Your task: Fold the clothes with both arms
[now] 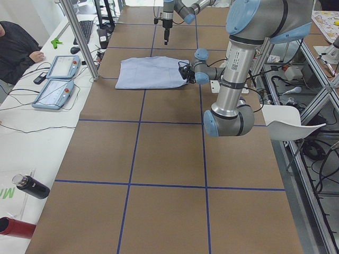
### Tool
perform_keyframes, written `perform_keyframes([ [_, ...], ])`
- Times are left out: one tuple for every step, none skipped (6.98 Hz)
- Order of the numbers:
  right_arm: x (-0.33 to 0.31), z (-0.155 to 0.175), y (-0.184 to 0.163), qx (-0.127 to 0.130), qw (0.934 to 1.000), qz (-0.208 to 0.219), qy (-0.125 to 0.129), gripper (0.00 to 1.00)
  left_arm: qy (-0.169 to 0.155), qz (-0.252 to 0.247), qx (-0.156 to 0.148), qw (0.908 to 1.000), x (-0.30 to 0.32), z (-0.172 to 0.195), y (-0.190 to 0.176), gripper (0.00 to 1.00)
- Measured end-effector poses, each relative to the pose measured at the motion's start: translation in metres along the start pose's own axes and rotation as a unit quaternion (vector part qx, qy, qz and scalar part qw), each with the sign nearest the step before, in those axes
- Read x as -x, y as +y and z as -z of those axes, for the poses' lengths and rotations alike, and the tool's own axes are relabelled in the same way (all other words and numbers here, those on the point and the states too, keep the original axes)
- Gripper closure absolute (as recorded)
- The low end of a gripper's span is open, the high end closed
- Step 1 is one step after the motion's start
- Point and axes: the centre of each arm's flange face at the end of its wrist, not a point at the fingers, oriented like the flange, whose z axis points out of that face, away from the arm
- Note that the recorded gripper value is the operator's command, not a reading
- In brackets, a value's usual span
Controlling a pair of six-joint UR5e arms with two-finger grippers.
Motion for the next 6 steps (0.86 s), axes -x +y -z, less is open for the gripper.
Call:
perform_keyframes([
  [0.012, -0.011, 0.018, 0.005, 0.9996, -0.028, -0.001, 0.0, -0.001, 0.0, 0.0, 1.0, -0.002, 0.006, 0.001, 1.0],
  [0.025, -0.022, 0.038, 0.009, 0.9984, -0.056, -0.002, 0.0, -0.003, 0.0, 0.0, 1.0, -0.004, 0.009, 0.002, 1.0],
  [0.034, -0.034, 0.057, 0.015, 0.9965, -0.083, 0.0, 0.0, -0.003, 0.0, 0.0, 1.0, -0.004, 0.009, 0.003, 1.0],
  [0.042, -0.048, 0.077, 0.021, 0.994, -0.107, 0.007, 0.0, -0.003, 0.0, 0.001, 1.0, -0.005, 0.01, 0.003, 1.0],
  [0.051, -0.063, 0.095, 0.025, 0.9913, -0.127, 0.025, 0.0, -0.002, 0.0, 0.002, 1.0, -0.006, 0.01, 0.004, 1.0],
  [0.066, -0.073, 0.109, 0.023, 0.9885, -0.141, 0.052, 0.0, -0.001, 0.0, 0.002, 1.0, -0.007, 0.011, 0.005, 1.0],
])
